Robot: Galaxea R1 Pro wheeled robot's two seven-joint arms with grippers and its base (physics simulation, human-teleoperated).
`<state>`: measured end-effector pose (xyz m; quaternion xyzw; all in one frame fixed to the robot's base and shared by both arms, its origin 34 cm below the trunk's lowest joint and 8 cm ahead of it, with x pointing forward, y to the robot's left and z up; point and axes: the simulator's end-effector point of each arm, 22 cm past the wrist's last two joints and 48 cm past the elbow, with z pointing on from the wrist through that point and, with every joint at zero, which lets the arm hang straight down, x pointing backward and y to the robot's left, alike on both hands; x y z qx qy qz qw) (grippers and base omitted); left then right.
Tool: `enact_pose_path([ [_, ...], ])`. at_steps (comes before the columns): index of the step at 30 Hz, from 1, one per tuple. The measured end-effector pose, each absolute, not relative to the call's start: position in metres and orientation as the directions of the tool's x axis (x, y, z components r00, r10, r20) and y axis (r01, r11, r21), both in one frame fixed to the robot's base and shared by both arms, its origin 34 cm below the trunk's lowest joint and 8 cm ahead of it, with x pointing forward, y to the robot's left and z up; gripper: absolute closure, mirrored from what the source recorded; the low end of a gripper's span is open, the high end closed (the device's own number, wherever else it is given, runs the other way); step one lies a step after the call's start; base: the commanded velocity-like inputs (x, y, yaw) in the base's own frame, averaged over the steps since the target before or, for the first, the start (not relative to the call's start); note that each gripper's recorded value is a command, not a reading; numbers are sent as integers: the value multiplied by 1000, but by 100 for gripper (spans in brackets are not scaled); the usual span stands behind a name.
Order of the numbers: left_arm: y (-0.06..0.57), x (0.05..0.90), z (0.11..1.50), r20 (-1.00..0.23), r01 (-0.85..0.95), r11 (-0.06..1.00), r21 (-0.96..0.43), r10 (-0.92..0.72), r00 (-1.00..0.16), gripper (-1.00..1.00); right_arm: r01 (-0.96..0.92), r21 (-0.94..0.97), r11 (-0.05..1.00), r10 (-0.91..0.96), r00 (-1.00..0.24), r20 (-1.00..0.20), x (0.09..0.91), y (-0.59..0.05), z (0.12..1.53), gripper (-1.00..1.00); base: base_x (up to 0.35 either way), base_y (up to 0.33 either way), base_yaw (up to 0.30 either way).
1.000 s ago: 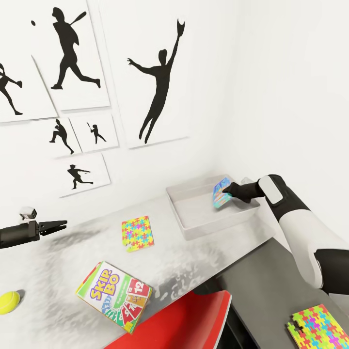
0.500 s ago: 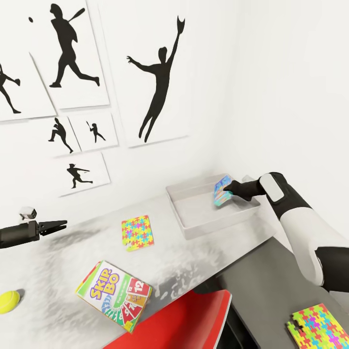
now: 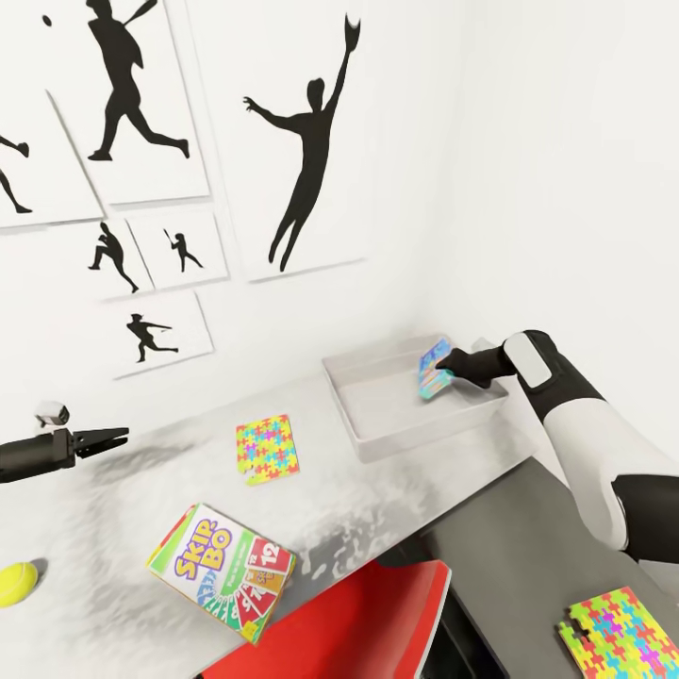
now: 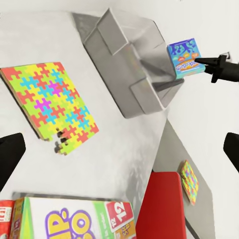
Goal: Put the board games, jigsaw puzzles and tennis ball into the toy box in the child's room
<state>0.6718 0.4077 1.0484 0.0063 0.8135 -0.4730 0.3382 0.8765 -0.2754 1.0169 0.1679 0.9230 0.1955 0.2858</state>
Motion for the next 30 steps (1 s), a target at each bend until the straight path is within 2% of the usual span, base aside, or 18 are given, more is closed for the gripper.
enact_pose_path([
  [12, 412, 681, 1080, -517, 315, 471, -824, -396, -759, -100, 219, 432, 875, 418, -792, -445, 875, -278, 999, 100, 0, 0, 0],
  [30, 409, 686, 1079, -502, 310, 453, -836, -402, -766, -100, 225, 427, 876, 417, -798, -434, 881, -278, 986, 100, 0, 0, 0],
])
